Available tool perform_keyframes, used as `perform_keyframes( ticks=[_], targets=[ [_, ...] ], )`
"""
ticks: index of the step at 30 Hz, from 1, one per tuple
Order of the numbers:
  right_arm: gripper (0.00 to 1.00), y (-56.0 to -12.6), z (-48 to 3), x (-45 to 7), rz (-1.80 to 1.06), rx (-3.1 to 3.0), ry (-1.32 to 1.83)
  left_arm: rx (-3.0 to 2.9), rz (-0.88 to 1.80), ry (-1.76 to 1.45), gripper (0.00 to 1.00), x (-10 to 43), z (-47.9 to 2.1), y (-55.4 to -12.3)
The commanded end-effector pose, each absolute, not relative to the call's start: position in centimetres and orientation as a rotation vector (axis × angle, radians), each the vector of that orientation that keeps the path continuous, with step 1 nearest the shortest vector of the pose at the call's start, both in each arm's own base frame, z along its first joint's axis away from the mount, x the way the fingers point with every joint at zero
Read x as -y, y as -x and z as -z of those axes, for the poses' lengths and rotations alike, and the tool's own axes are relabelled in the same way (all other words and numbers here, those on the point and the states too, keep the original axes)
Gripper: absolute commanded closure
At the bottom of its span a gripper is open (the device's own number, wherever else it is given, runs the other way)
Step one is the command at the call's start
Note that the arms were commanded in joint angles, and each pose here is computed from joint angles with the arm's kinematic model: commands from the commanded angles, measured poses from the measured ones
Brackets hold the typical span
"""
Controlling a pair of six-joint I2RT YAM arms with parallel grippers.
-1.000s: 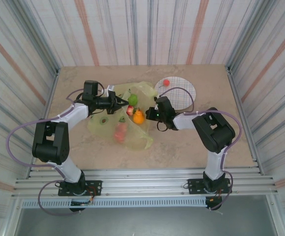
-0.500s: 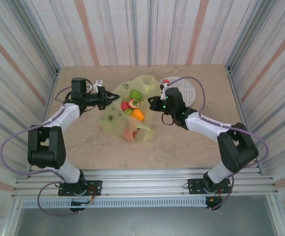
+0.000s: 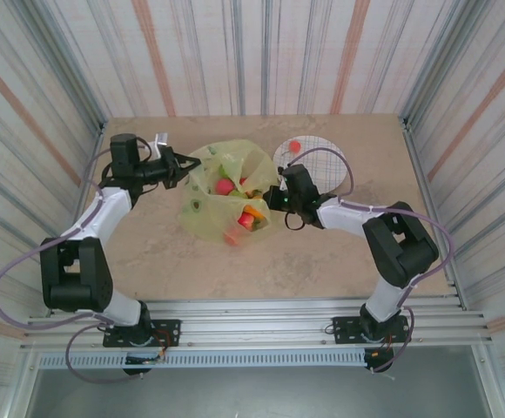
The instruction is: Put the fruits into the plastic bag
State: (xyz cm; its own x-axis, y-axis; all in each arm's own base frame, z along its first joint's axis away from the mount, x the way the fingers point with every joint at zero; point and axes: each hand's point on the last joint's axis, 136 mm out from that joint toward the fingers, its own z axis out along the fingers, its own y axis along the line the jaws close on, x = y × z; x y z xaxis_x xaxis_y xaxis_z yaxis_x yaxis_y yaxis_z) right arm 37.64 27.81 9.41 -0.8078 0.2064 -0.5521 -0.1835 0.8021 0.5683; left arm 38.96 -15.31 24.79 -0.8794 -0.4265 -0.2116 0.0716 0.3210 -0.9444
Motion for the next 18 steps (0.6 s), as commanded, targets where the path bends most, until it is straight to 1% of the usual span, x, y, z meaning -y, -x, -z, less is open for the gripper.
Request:
perform_keyframes(
  ticks=[1, 10, 14, 18],
  targets=[
    [0.99, -38.5, -12.8, -28.6, -0.892, -2.299, -0.006, -2.13, 1.555, 0.279, 1.0, 14.9, -25.8, -38.7],
    [1.0, -38.7, -21.9, -29.4, -1.023, -2.107, 0.019, -2.153, 1.567, 0.292, 1.0, 15.0, -25.2, -38.7],
    [1.0, -38.2, -24.1, -29.6, -1.066, -2.058, 0.02, -2.145, 1.564, 0.281, 1.0, 15.1, -25.6, -38.7],
    [1.0, -38.3, -24.6, -29.4, -1.065, -2.046, 0.02, -2.132, 1.564, 0.268, 1.0, 15.1, -26.0, -38.6]
  ],
)
